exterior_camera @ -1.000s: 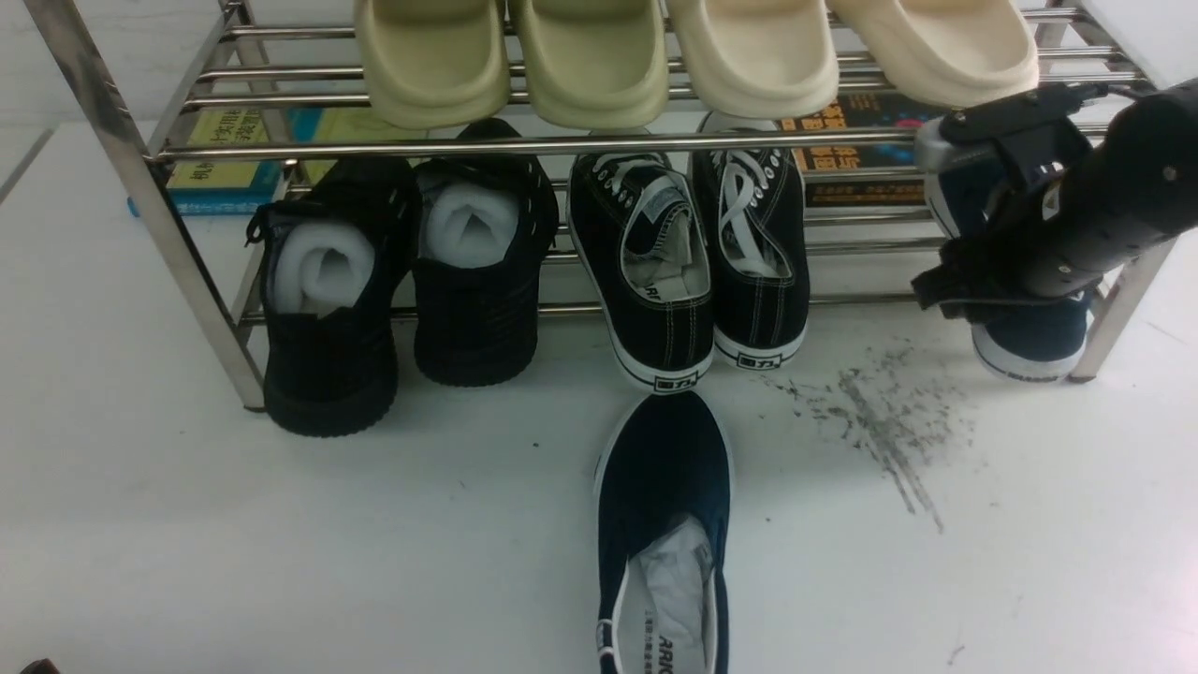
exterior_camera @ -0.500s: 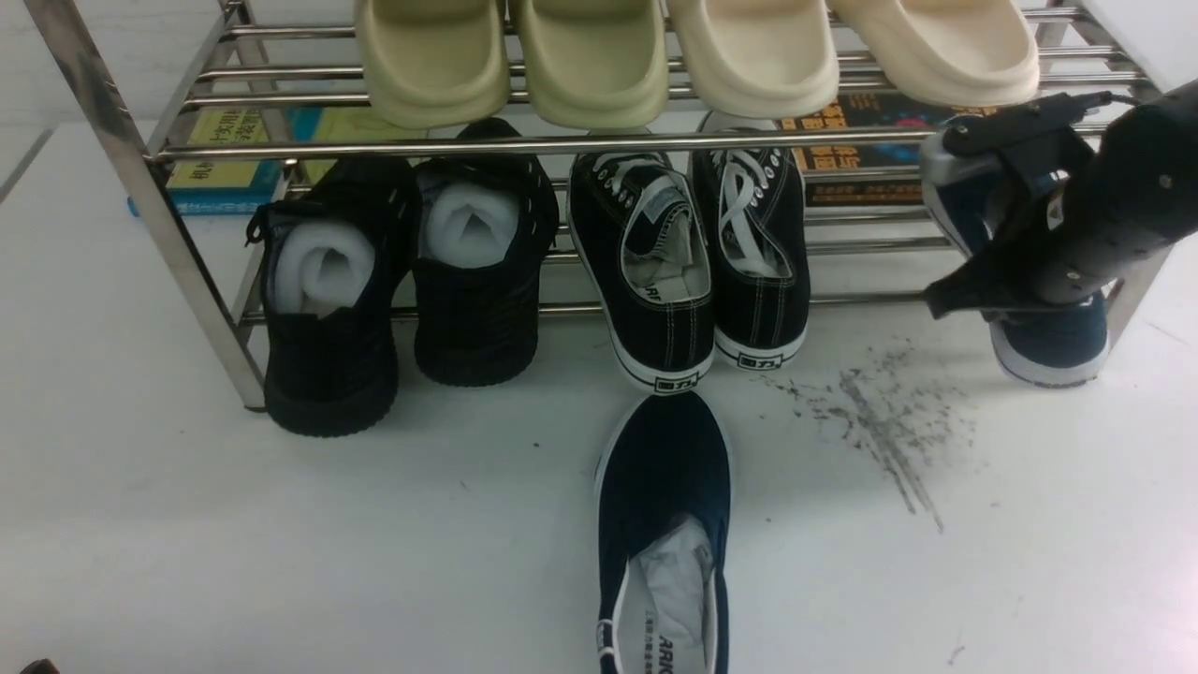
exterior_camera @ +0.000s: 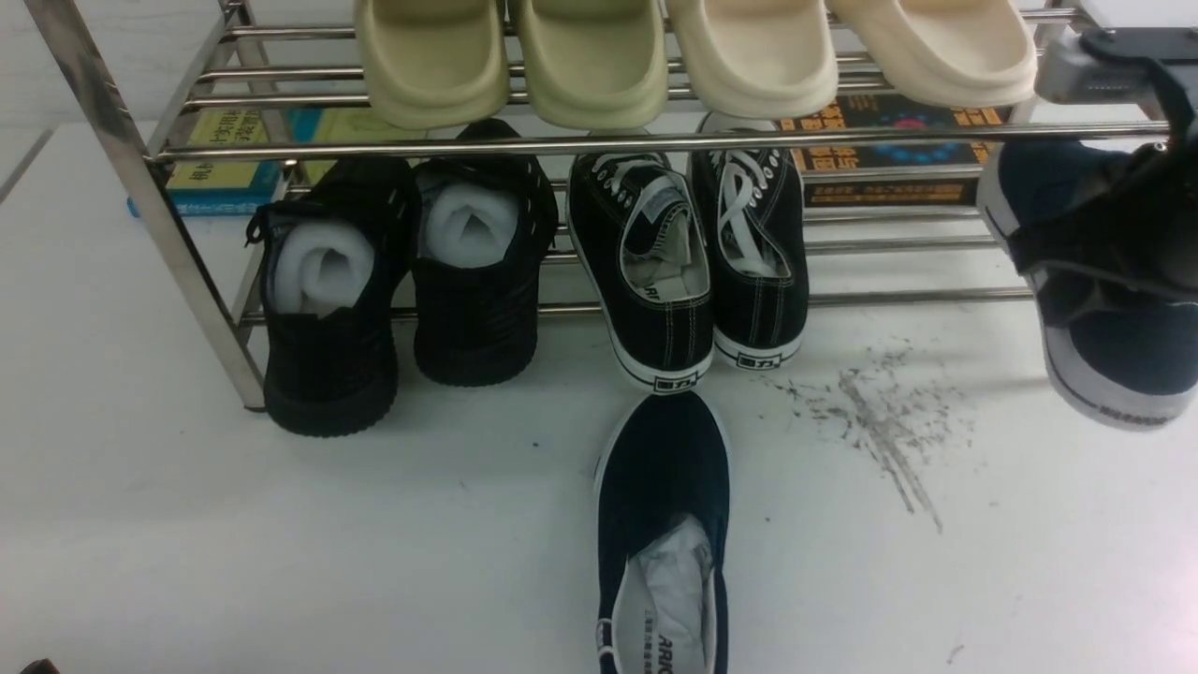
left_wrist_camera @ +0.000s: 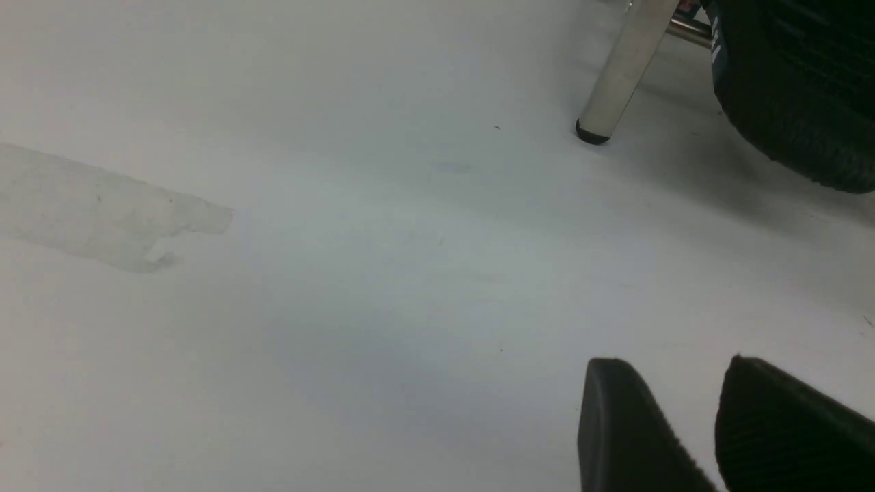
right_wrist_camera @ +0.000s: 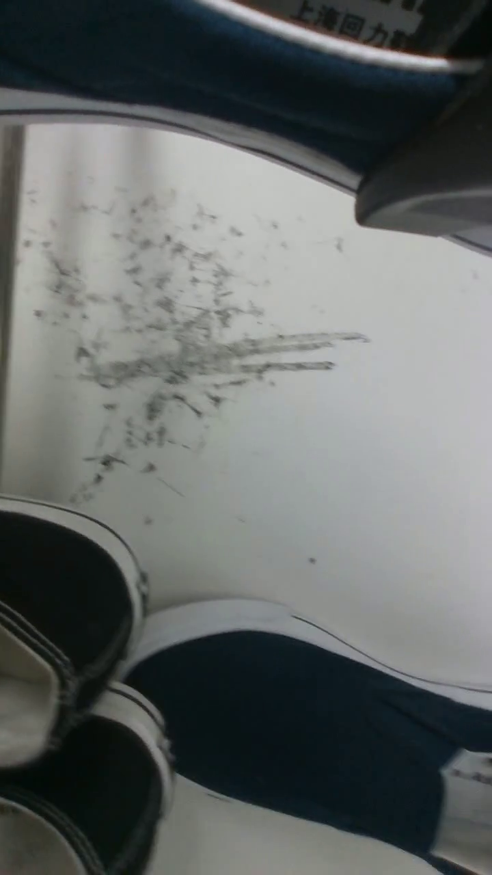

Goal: Take the shoes off the shelf with your hand on the white table.

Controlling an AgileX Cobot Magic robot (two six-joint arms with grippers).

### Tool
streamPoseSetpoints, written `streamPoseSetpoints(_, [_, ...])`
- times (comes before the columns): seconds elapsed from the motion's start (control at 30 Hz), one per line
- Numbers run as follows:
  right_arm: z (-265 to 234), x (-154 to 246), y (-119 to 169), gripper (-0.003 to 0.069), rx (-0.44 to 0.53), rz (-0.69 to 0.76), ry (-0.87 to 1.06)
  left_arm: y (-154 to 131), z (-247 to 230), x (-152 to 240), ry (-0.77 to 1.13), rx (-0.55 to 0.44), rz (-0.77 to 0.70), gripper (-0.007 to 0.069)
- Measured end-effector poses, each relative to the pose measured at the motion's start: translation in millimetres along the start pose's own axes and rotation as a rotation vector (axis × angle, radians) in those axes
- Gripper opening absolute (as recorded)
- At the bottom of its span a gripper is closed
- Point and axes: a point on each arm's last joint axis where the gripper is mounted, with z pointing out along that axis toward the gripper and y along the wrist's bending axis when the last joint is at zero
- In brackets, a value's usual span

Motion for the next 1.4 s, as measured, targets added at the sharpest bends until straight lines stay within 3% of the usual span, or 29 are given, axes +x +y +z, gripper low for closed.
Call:
streamPoseSetpoints(0.27, [-15,32,15,0.0027,-0.122,-0.038,0.179,0,0,0,0.0,0.0,0.0,0.0242])
streamPoseSetpoints(0.47, [-17,84,53,0.0027,-0.253,-0.142,0.207,0,0,0,0.001,0.0,0.0,0.0242])
streamPoseSetpoints(0.6, [-6,111,71,0.0027,-0.286,-0.167,0.227,0,0,0,0.001,0.0,0.0,0.0242])
streamPoseSetpoints(0.93, [37,131,107,0.0028,-0.3,-0.232,0.267,0,0,0,0.001,0.0,0.0,0.0242])
streamPoseSetpoints(1.4, [33,127,105,0.003,-0.275,-0.217,0.208,0,0,0,0.001,0.0,0.0,0.0242])
